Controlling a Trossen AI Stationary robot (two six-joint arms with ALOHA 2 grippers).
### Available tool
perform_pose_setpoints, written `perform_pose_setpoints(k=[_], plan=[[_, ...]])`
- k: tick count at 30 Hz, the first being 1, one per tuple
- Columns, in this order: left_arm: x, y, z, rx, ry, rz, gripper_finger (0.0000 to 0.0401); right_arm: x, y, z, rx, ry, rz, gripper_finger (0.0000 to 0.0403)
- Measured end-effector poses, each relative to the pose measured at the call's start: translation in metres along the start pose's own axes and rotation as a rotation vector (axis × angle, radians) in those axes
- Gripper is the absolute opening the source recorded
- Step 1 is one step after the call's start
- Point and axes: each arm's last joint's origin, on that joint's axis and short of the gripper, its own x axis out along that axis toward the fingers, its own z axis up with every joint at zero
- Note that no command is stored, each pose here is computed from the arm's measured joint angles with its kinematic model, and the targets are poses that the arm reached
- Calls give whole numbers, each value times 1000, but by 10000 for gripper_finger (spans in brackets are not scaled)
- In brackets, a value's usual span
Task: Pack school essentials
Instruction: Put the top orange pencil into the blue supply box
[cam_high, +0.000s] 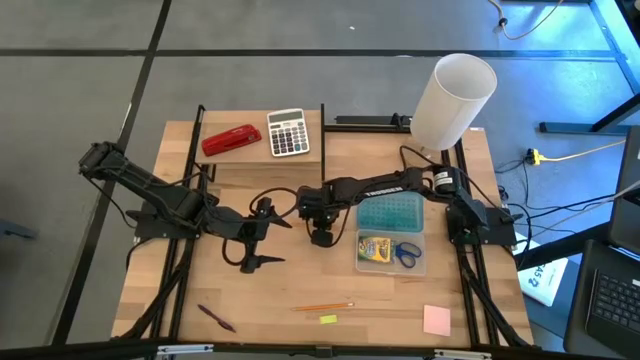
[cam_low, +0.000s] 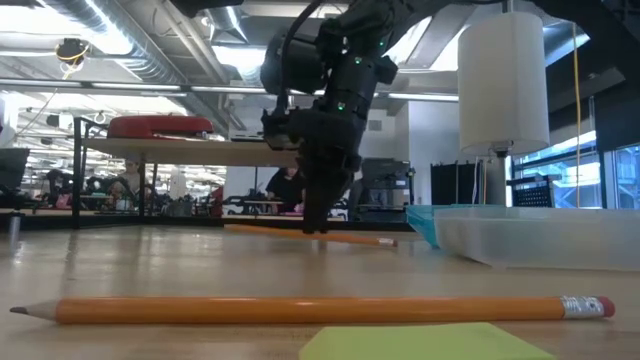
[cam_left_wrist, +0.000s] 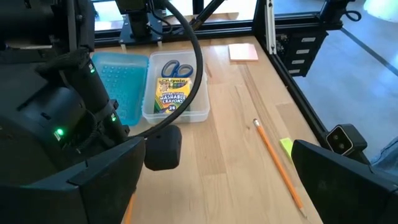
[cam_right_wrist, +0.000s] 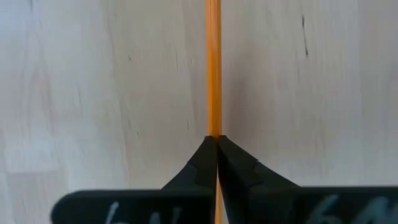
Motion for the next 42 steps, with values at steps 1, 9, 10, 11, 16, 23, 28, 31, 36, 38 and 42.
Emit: perform_pose_setpoints(k=[1, 9, 10, 11, 16, 23, 28, 31, 36, 38, 42], plan=[[0, 0, 0, 0, 0, 0, 399, 0, 0, 0, -1, 2, 0, 11], [0, 0, 0, 0, 0, -1, 399, 4, -1, 0, -4, 3, -1, 12], [0, 0, 0, 0, 0, 0, 399, 4, -1, 0, -4, 4, -1, 13], [0, 0, 0, 0, 0, 0, 399, 4, -1, 0, -4, 4, -1, 14], [0, 0, 0, 0, -1, 0, 399, 4, -1, 0, -4, 2, -1, 30], [0, 0, 0, 0, 0, -1, 399, 4, -1, -1, -22, 9, -2, 90], [0, 0, 0, 0, 0, 0, 399, 4, -1, -2, -43, 20, -3, 131], [0, 0, 0, 0, -1, -1, 399, 4, -1, -2, -69, 20, -2, 142], [0, 0, 0, 0, -1, -1, 399, 5, 0, -2, -79, 20, -2, 138], [0, 0, 0, 0, 0, 0, 399, 6, 0, -2, -79, 24, -2, 135], [0, 0, 0, 1, 2, 0, 399, 12, -1, -2, -79, 28, -2, 133]])
